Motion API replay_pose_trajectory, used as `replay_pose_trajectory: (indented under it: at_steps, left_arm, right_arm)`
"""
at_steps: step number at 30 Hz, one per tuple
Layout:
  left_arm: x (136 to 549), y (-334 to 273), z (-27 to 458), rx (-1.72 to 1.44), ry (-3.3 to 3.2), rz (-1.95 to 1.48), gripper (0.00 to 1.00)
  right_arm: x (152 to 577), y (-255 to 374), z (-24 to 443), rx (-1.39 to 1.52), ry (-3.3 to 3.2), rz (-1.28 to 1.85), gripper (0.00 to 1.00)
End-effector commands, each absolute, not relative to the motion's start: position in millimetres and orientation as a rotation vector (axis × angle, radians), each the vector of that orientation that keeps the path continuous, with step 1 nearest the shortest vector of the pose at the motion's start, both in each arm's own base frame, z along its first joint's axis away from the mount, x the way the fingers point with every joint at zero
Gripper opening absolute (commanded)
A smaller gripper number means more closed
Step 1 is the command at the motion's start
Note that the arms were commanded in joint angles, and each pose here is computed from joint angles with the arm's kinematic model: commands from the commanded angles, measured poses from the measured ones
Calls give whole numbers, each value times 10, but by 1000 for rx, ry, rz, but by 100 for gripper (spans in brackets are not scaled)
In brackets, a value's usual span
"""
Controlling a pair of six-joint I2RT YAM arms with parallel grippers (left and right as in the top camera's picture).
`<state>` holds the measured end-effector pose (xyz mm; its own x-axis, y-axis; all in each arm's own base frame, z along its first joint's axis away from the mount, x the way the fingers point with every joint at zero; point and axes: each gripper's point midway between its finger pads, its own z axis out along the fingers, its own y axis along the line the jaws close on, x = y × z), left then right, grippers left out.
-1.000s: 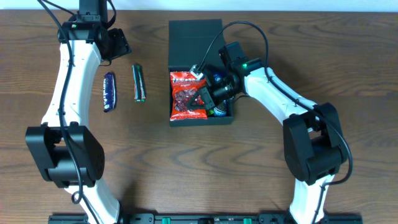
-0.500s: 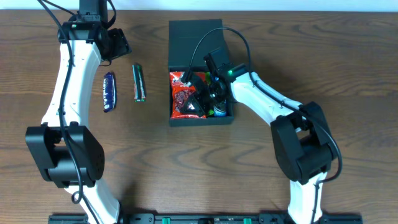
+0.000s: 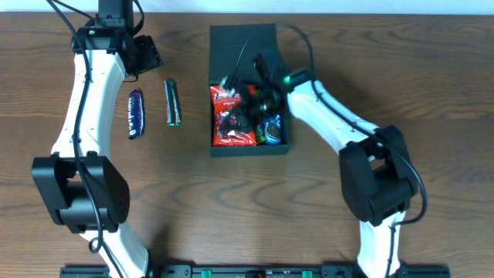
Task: Pack container
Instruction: 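Push the red bag down into the box with the right gripper, then grasp the green-wrapped bar with the left gripper and place it in box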
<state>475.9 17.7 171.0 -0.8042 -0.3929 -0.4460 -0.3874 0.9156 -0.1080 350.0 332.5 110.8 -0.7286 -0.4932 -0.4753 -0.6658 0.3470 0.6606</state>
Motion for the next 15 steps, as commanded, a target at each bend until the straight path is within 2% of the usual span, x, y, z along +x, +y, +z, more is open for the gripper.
replay_pose_trajectory:
  at_steps: [1,6,11,15]
  left_arm:
    - [4708,170,1764,-539,2611,-14,76]
    - [4651,167,1623,-534,2662,1,78]
    - [4649,139,1267,-510,2750,9,78]
    - [4664,-1,972,-453,2832,-81,71]
  right_arm:
    - [3725,3202,1832,-1040,2219,1315,1]
    - [4003,2810,2237,-949,2134,1221,1]
    - [4202,2430,2269,-834,2164,1185,1]
    - [4266,2252,2245,-779,2192,1174,1]
